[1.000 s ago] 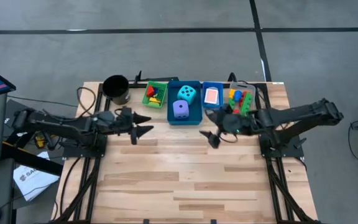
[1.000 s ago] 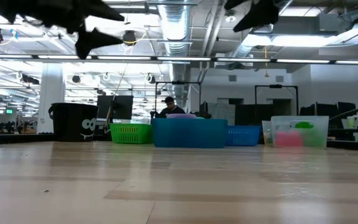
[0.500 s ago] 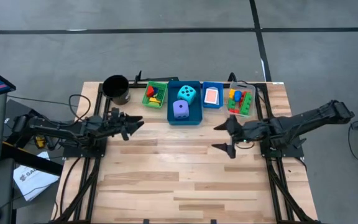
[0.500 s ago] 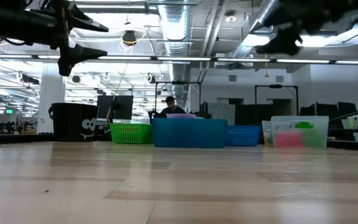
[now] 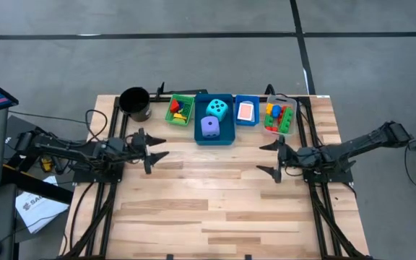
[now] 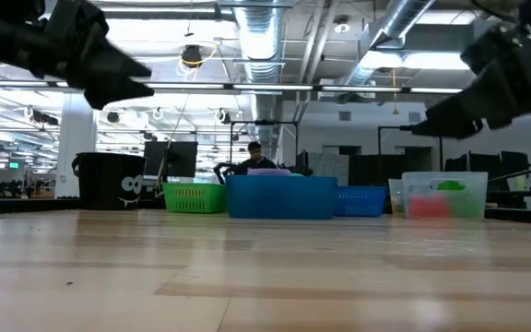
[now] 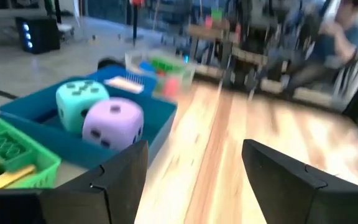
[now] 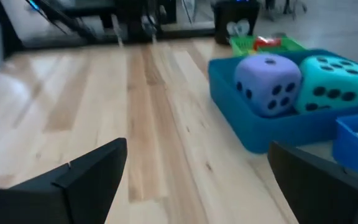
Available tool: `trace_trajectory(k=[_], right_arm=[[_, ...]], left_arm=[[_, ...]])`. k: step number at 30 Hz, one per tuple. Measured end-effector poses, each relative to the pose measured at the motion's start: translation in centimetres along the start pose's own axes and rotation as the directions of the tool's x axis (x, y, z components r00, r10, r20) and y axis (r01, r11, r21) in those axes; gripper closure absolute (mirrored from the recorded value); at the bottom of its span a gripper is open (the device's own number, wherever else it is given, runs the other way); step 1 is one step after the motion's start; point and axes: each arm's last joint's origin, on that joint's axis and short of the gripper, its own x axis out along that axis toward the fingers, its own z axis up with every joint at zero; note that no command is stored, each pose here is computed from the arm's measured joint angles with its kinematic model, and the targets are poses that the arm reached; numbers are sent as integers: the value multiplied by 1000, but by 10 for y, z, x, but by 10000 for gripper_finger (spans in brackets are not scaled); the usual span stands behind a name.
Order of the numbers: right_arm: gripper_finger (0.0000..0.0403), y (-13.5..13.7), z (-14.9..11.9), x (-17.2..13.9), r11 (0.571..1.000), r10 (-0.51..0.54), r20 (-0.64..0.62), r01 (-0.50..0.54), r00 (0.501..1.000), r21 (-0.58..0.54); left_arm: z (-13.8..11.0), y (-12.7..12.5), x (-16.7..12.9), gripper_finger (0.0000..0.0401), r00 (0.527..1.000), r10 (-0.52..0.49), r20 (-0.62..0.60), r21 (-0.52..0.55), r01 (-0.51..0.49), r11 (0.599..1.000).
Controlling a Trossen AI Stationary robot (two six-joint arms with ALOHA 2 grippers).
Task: Pick & Place Toys
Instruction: Return to Home Position
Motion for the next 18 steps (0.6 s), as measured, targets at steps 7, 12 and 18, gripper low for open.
trace_trajectory(k=[7,12,18], right_arm=[[19,0,-14,0,993,55,123,-67,991,100],[19,1,-16,0,989,89,103,-100,991,105],[19,3,-21,-1,988,114,50,-119,992,95]], left_arm=[[-10,3,0,146,999,29,-28,18,-28,999],[-33,7,-1,146,998,-5,-56,-54,2,999],[-54,12,-3,146,997,-7,-72,-140,-3,990]])
